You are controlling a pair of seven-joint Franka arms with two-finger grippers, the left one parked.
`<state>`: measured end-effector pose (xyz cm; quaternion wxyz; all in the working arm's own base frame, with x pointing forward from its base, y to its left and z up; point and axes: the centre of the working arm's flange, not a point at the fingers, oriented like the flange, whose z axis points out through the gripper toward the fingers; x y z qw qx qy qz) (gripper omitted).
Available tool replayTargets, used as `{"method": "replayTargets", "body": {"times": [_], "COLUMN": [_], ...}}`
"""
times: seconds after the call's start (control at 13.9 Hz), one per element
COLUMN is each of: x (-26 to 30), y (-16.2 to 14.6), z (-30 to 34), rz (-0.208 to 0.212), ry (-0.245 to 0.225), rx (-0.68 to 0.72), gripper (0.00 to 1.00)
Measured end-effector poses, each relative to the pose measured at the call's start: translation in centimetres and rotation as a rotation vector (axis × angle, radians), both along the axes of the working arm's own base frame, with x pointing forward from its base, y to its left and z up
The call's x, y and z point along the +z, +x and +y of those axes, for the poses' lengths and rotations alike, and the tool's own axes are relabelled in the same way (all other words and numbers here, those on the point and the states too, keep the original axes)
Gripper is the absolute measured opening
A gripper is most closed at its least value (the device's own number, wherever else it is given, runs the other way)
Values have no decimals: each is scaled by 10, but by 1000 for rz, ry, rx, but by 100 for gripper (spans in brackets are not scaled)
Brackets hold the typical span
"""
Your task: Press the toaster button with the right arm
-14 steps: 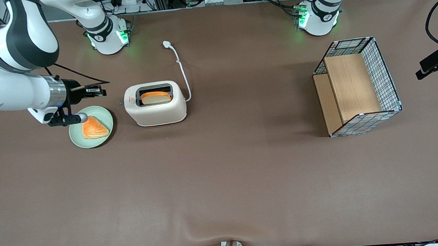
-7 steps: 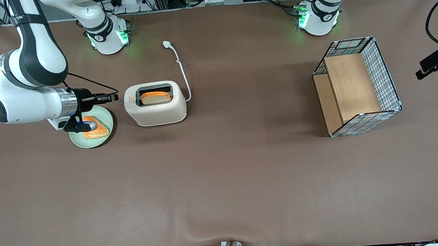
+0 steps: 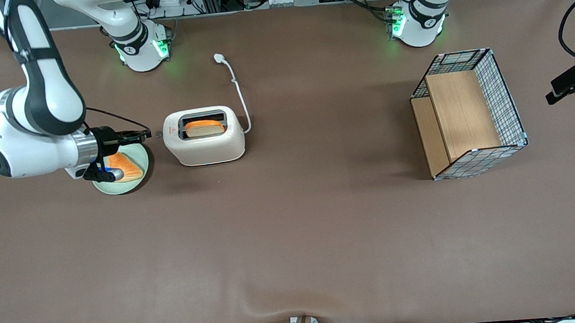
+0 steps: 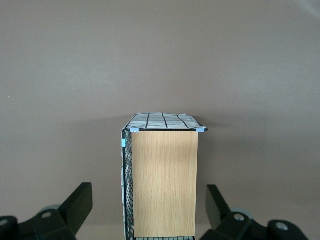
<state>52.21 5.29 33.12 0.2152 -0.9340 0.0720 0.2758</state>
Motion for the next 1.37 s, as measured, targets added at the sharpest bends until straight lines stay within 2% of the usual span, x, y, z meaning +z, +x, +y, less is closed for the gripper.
{"method": "replayTargets", "body": {"times": [0.43,0.93,1.37], "x": [-41,-74,-107], "y": [-5,-8,-9], "z": [7,-3,-7], "rz": [81,111,149], "ry": [17,64,87], "rx": [4,24,3], "gripper": [1,1,1]}}
